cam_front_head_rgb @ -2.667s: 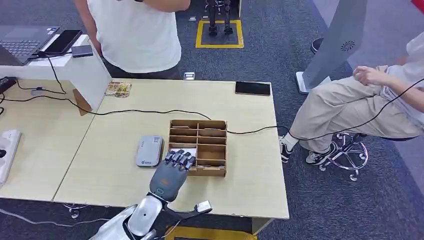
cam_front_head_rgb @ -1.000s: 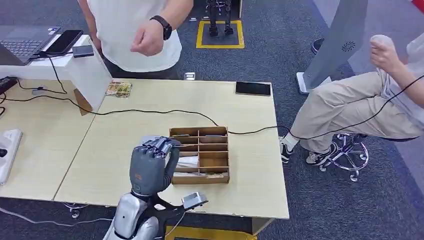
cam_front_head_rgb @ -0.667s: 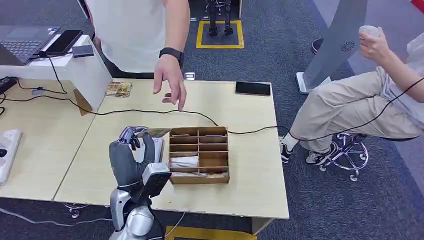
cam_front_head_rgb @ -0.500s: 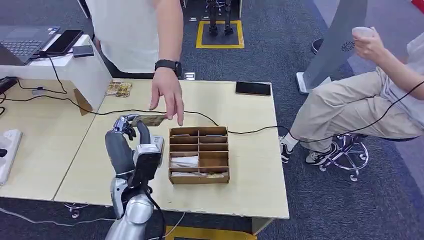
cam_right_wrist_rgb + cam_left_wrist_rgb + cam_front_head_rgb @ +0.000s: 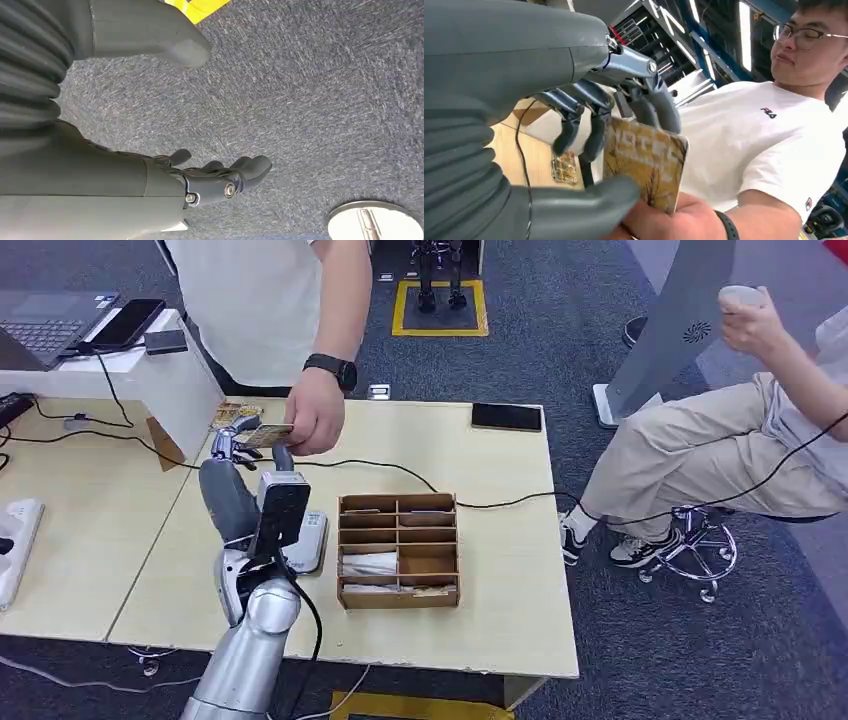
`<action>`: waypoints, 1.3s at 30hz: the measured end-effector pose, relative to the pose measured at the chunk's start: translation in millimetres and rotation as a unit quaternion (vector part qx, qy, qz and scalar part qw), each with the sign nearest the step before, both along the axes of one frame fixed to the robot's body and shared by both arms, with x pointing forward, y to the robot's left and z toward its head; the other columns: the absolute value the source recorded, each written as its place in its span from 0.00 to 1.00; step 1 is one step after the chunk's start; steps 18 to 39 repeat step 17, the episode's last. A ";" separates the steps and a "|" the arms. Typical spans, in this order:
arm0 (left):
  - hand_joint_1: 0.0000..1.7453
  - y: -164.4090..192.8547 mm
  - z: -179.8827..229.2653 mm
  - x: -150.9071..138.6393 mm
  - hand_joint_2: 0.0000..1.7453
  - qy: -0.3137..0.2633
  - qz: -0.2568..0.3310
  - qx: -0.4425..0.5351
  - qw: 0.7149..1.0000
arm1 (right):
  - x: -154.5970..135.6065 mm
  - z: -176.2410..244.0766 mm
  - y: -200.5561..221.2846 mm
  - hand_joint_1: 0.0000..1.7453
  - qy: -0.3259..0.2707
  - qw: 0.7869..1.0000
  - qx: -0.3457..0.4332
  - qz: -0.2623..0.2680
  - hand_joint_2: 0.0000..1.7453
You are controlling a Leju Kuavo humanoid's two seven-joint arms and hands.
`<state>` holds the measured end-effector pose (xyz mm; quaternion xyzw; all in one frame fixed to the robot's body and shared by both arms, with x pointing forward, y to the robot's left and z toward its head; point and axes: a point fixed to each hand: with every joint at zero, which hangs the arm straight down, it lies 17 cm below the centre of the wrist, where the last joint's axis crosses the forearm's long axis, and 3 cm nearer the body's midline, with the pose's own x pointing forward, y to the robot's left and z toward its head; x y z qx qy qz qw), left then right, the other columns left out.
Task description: Pass the card to the sensor for recognition and then transmit it.
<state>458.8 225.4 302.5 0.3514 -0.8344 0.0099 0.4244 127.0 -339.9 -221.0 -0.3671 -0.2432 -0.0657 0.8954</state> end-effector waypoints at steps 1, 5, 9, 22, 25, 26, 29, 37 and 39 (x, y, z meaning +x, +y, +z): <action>0.00 0.0 0.1 -0.1 1.00 -0.001 -0.001 -0.001 1.000 | 0.5 0.0 0.4 0.00 0.000 1.000 0.000 0.001 1.00; 0.00 1.4 -0.7 0.0 1.00 -0.002 -0.006 -0.014 1.000 | 0.8 -0.1 0.6 0.00 -0.001 1.000 0.002 -0.004 1.00; 0.00 2.0 0.3 -1.1 1.00 -0.007 -0.009 -0.020 1.000 | 0.6 -0.1 0.5 0.00 -0.002 1.000 0.003 -0.007 1.00; 0.00 7.7 1.1 -14.7 1.00 -0.020 -0.019 -0.055 0.998 | -3.9 -0.7 -0.8 0.00 -0.001 1.000 0.004 -0.019 1.00; 0.00 7.7 1.1 -14.7 1.00 -0.020 -0.019 -0.055 0.998 | -3.9 -0.7 -0.8 0.00 -0.001 1.000 0.004 -0.019 1.00; 0.00 7.7 1.1 -14.7 1.00 -0.020 -0.019 -0.055 0.998 | -3.9 -0.7 -0.8 0.00 -0.001 1.000 0.004 -0.019 1.00; 0.00 7.7 1.1 -14.7 1.00 -0.020 -0.019 -0.055 0.998 | -3.9 -0.7 -0.8 0.00 -0.001 1.000 0.004 -0.019 1.00; 0.00 7.7 1.1 -14.7 1.00 -0.020 -0.019 -0.055 0.998 | -3.9 -0.7 -0.8 0.00 -0.001 1.000 0.004 -0.019 1.00; 0.00 7.7 1.1 -14.7 1.00 -0.020 -0.019 -0.055 0.998 | -3.9 -0.7 -0.8 0.00 -0.001 1.000 0.004 -0.019 1.00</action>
